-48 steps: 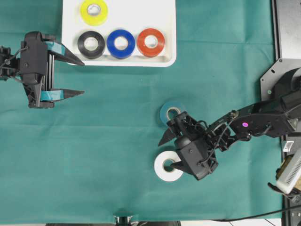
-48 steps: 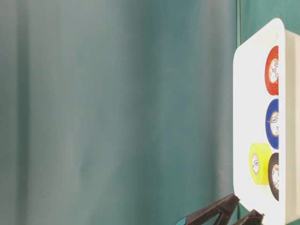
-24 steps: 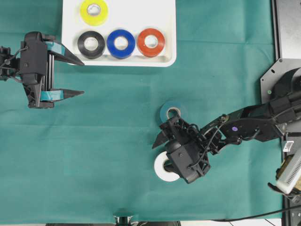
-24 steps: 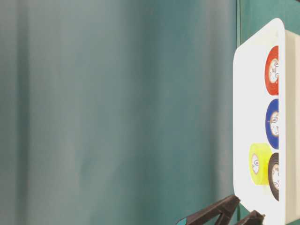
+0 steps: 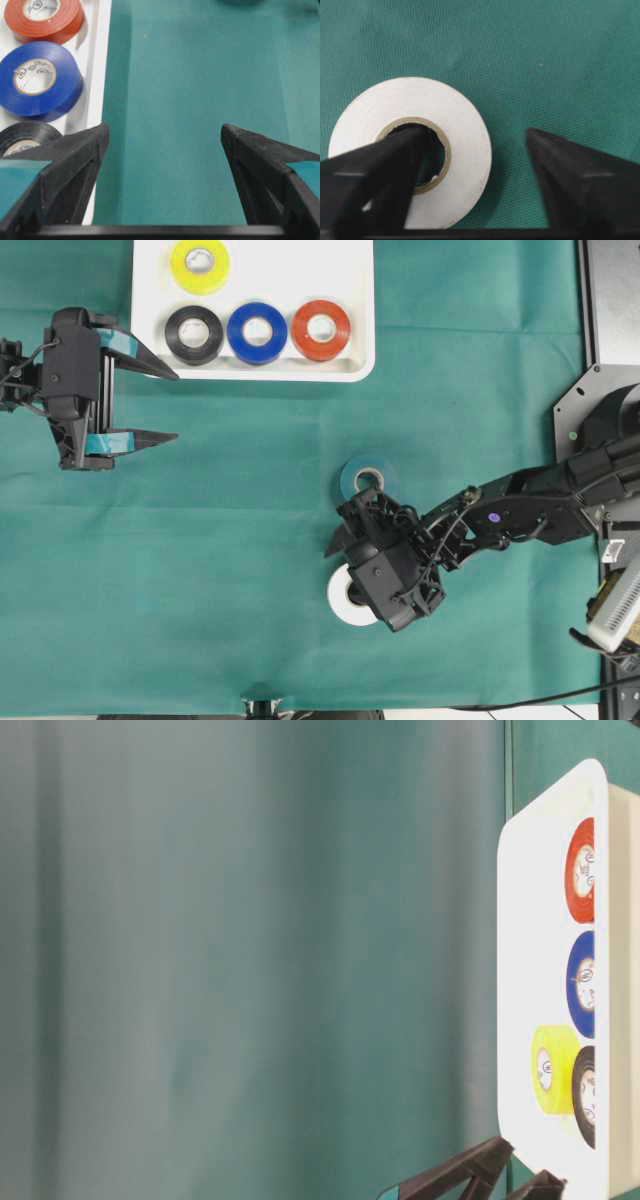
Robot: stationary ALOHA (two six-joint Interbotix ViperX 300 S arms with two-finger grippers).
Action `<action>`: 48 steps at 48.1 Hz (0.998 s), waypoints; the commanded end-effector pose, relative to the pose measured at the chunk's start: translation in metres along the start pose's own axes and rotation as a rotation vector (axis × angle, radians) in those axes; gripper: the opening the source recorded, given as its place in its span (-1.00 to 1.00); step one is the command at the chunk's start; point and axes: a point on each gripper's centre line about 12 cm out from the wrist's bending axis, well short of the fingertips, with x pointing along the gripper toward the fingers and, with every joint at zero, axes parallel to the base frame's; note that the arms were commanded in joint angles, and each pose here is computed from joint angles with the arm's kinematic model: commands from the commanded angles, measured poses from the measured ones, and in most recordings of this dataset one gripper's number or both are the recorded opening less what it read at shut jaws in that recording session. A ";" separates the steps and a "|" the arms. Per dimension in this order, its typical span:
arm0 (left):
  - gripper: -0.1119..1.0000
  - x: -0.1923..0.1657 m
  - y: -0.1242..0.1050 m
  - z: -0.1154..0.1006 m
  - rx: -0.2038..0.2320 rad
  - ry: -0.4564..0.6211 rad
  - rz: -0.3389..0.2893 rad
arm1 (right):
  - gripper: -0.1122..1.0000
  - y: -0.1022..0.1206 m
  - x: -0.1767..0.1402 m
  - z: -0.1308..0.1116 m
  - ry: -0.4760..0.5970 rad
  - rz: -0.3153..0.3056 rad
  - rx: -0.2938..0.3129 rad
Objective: Put the tape alternately from left to right into the white case.
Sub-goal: 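Grasp the white tape roll by its rim with the right gripper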
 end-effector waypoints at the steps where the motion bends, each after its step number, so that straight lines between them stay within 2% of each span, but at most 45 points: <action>1: 0.90 -0.002 0.000 0.007 0.001 -0.028 0.001 | -0.33 -0.001 -0.006 0.011 -0.029 -0.006 -0.002; 5: 0.90 -0.002 0.000 0.007 0.001 -0.028 0.001 | -0.65 -0.002 -0.009 0.012 -0.024 -0.014 -0.002; 7: 0.90 -0.002 0.000 0.007 0.001 -0.028 0.001 | -0.72 -0.003 -0.010 0.013 -0.023 -0.018 -0.001; 28: 0.90 -0.002 0.000 0.007 0.002 -0.026 0.001 | -0.73 -0.003 -0.018 0.020 -0.043 -0.023 -0.003; 48: 0.90 -0.002 0.000 0.007 0.001 -0.026 0.001 | -0.74 -0.002 -0.042 0.040 -0.128 -0.025 -0.007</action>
